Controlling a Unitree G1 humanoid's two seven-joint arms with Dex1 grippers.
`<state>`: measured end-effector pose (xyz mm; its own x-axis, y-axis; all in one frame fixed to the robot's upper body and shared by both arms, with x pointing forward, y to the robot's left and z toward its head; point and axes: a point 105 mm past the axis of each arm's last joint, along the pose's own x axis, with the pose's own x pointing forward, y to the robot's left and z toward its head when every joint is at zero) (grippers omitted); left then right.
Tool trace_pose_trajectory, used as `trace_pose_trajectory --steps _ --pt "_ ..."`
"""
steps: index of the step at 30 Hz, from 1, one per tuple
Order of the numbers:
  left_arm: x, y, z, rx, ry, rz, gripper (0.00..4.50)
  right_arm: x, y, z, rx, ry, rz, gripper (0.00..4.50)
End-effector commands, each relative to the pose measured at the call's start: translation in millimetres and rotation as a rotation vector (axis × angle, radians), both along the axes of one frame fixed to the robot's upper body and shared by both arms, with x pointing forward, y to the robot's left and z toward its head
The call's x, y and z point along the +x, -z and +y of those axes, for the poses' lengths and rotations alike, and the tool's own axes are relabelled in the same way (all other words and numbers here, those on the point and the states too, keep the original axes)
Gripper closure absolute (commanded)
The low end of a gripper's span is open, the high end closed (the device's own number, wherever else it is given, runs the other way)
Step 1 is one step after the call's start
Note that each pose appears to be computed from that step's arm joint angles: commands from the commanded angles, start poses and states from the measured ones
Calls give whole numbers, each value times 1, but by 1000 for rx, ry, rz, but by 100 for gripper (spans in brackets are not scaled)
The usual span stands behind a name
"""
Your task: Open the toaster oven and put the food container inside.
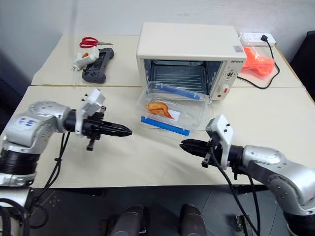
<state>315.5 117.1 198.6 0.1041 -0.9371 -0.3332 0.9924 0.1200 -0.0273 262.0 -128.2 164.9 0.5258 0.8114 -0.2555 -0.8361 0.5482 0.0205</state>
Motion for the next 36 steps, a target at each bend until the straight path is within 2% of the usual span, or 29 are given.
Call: trace_pose_trajectory --steps 1,4,8,11,18,23,28,32,34,36 --pt "13 -10 -11 -23 0 -73 450 18 -8 -5 -5 44 -84 398" --pt "22 -12 -19 -45 -7 -80 450 32 -13 -8 -9 62 -117 398" --pt "43 -12 -29 -59 -65 -134 450 62 -26 -15 -13 116 -194 398" --pt "65 -22 -43 -102 -152 -188 450 85 -34 -19 -18 165 -244 398" --pt "99 -38 -69 -155 -303 -309 450 123 -48 -17 -18 243 -349 398" --pt "118 -49 -68 -180 -428 -385 450 149 -63 -18 -6 333 -433 398" --pt "134 -64 -51 -256 -586 -418 450 158 -71 -17 38 378 -473 398" --pt "128 -74 -44 -339 -575 -388 450 151 -69 -16 71 355 -456 398" --pt "112 -77 -42 -376 -488 -334 450 139 -70 -17 105 317 -428 398" --pt "85 -79 -39 -388 -364 -299 450 122 -72 -21 133 271 -399 398"
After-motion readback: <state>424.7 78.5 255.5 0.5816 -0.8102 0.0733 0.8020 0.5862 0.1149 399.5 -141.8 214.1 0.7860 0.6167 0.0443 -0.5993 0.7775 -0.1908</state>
